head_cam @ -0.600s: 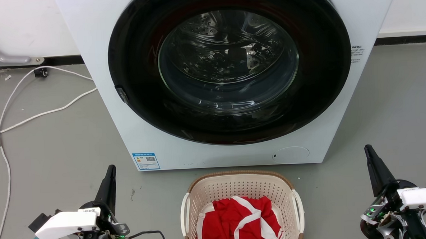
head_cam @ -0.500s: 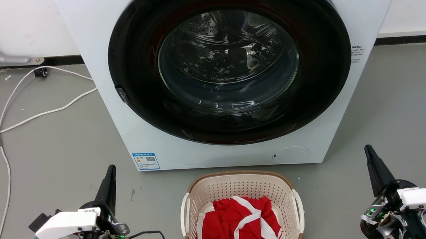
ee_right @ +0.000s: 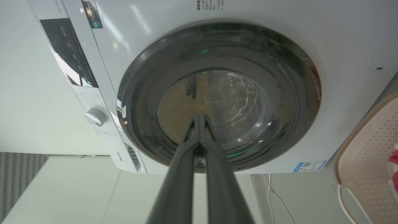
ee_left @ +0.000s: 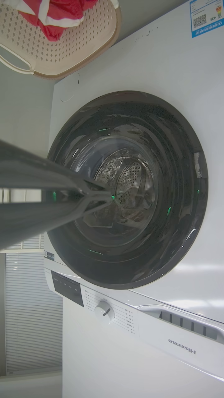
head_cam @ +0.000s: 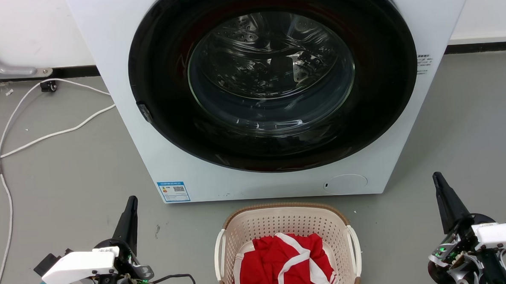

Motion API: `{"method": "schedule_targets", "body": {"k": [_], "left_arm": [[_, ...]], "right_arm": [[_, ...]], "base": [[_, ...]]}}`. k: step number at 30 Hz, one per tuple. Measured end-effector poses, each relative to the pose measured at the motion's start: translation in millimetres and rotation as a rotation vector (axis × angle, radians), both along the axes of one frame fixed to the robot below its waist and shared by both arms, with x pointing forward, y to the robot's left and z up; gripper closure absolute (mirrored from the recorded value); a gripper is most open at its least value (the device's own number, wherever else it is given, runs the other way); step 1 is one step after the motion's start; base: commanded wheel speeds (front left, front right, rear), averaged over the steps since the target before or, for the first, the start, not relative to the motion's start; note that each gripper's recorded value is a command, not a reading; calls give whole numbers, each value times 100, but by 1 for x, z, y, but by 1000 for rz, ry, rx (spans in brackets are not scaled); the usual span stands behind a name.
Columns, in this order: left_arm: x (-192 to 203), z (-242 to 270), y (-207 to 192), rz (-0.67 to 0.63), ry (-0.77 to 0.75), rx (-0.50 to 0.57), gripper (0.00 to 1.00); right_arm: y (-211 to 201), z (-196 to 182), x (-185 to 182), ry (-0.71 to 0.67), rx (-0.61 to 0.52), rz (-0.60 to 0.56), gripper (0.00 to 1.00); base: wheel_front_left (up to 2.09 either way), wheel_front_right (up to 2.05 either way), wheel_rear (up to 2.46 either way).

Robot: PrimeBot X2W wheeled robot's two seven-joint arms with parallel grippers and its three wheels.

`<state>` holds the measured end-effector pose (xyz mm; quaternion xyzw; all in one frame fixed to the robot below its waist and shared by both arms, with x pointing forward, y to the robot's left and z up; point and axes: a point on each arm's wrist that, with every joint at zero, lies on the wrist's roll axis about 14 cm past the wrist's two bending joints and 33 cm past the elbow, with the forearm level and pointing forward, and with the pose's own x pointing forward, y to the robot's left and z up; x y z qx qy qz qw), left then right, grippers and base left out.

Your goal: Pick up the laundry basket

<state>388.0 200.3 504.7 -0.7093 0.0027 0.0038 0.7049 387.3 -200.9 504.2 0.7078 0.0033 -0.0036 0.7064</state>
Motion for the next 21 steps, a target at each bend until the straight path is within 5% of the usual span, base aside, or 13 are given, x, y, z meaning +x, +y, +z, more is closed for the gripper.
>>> {"method": "schedule_targets", "body": {"k": [21], "left_arm": [[0,0,0,-2,0,0,100]], "right_arm": [[0,0,0,0,1,-1,100]], "base": [[0,0,0]]}}
